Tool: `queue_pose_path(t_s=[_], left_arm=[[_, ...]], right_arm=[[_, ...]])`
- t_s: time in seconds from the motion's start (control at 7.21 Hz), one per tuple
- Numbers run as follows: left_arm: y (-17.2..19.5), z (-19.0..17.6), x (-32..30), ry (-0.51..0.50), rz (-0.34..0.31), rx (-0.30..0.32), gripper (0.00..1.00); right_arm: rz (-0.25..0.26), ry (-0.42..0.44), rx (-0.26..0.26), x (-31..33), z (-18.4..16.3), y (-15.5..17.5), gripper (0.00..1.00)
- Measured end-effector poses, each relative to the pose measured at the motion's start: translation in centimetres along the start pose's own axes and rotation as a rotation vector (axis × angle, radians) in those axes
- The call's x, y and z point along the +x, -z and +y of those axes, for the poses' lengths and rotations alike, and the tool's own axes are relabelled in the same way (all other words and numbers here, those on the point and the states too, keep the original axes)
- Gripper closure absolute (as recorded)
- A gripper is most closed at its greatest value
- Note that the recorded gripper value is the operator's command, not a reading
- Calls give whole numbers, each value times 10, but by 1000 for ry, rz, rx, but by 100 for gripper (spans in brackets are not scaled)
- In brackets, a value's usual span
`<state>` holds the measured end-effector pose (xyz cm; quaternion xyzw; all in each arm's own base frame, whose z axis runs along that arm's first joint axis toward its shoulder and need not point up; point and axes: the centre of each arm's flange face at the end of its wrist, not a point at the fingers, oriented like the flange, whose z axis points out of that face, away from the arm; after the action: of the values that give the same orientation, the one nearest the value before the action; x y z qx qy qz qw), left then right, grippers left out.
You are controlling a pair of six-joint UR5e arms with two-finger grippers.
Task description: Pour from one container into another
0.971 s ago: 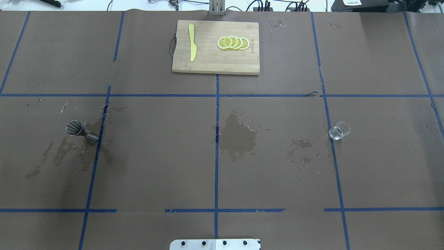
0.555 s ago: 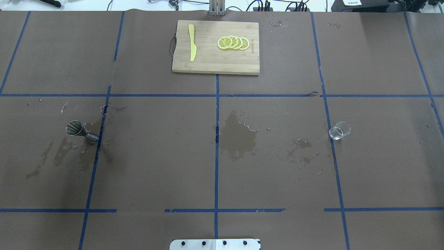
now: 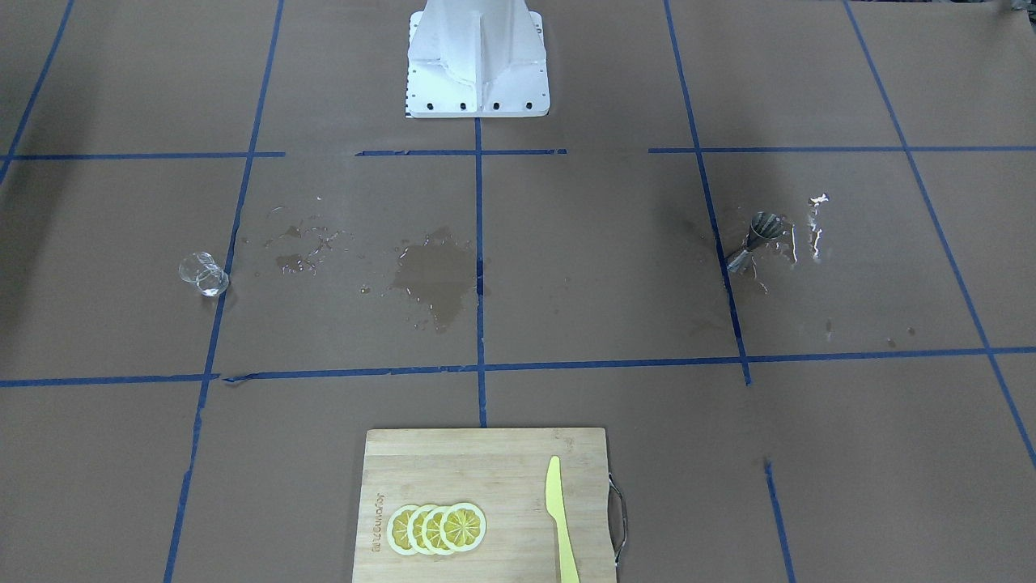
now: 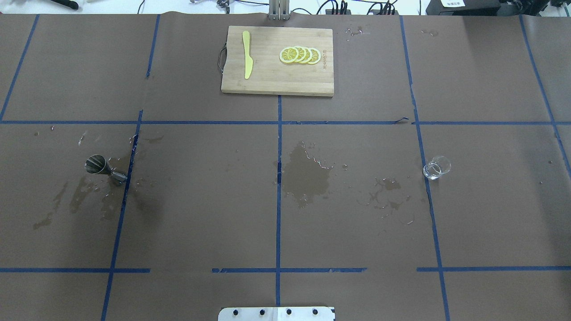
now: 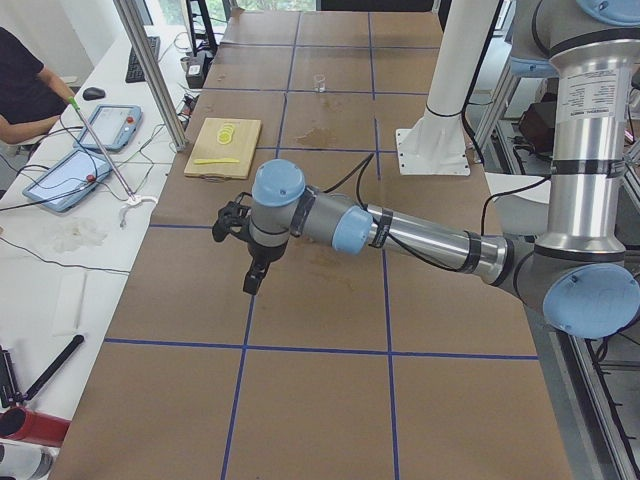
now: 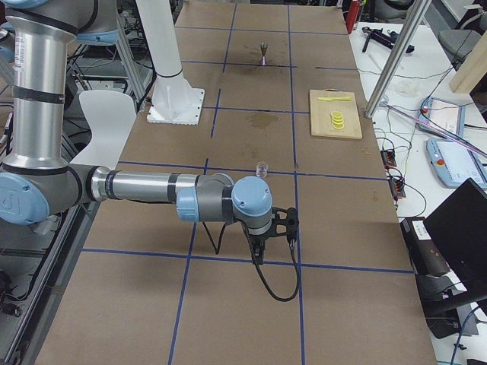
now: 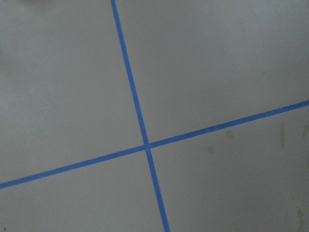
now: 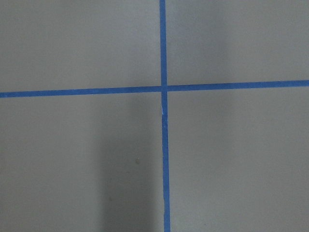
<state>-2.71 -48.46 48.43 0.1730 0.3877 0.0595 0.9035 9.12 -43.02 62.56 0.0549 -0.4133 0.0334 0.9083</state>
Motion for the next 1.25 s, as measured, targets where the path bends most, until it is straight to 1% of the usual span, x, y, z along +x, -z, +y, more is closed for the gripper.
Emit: queue_pose_path(t_s=[0.14, 0.28, 0.42, 0.55, 0.69, 0.97, 1.25], left_arm=[[8, -2, 53, 40, 32, 18, 0], [15, 2, 103, 77, 44, 35, 0], [15, 8, 147, 114, 28, 59, 0], [0, 20, 188, 169, 17, 80, 0], [-23, 42, 220, 229, 20, 107, 0], [-59, 97, 248, 303, 31, 178, 0], [-102, 144, 295, 389, 8, 233, 0]], right_arm=[[-3, 8, 7, -5, -3, 4, 0], [-5, 11, 9, -6, -3, 5, 0], [-7, 13, 10, -7, -3, 5, 0], [-10, 15, 10, -9, -4, 5, 0], [-16, 16, 8, -12, -6, 5, 0], [-46, -3, 8, -26, -9, 7, 0], [-59, -44, 23, -58, -11, 19, 0]])
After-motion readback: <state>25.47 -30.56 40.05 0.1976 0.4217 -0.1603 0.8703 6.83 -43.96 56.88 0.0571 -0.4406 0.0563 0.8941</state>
